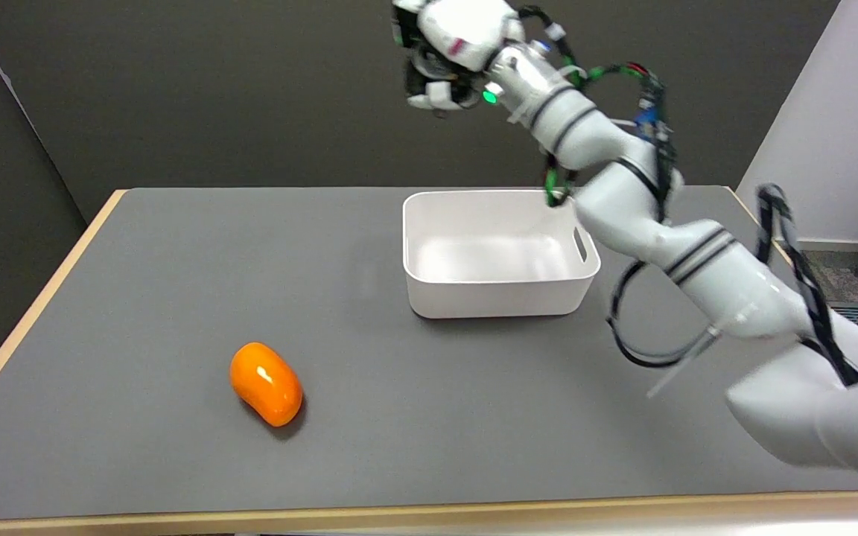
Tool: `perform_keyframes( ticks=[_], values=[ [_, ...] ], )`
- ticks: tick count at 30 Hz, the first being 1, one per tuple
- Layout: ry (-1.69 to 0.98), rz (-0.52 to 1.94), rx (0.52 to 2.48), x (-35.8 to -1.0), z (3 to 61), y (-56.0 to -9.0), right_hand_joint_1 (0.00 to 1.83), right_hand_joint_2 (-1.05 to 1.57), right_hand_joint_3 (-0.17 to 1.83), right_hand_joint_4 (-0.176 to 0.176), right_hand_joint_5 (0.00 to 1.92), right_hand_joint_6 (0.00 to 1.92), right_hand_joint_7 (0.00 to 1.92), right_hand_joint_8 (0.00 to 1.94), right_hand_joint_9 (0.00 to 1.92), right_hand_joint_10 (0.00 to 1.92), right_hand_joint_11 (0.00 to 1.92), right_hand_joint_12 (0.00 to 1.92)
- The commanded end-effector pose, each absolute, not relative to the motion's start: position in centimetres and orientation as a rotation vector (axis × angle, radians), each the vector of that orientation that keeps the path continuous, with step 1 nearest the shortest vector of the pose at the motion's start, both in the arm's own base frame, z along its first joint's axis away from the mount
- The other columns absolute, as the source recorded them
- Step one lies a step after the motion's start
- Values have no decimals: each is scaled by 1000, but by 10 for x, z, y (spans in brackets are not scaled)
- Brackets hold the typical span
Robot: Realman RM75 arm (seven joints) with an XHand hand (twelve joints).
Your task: Place the black can into the white box.
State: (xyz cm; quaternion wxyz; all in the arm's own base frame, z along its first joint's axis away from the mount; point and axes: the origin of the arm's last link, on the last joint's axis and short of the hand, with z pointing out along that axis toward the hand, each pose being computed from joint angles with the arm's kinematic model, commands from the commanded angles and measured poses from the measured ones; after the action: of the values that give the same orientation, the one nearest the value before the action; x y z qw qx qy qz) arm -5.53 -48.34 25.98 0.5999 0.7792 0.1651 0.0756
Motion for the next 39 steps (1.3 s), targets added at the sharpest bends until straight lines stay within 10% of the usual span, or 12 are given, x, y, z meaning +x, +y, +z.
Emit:
perform_keyframes(
  ticks=[1,39],
  values=[
    [347,28,1578,-116,380,-388,1177,1077,367,-94,607,1522,872,1364,767,1296,588,1691],
    [-177,57,1701,-225,357,-384,1172,1135,254,-94,596,1510,865,1357,772,1285,490,1869]
  ],
)
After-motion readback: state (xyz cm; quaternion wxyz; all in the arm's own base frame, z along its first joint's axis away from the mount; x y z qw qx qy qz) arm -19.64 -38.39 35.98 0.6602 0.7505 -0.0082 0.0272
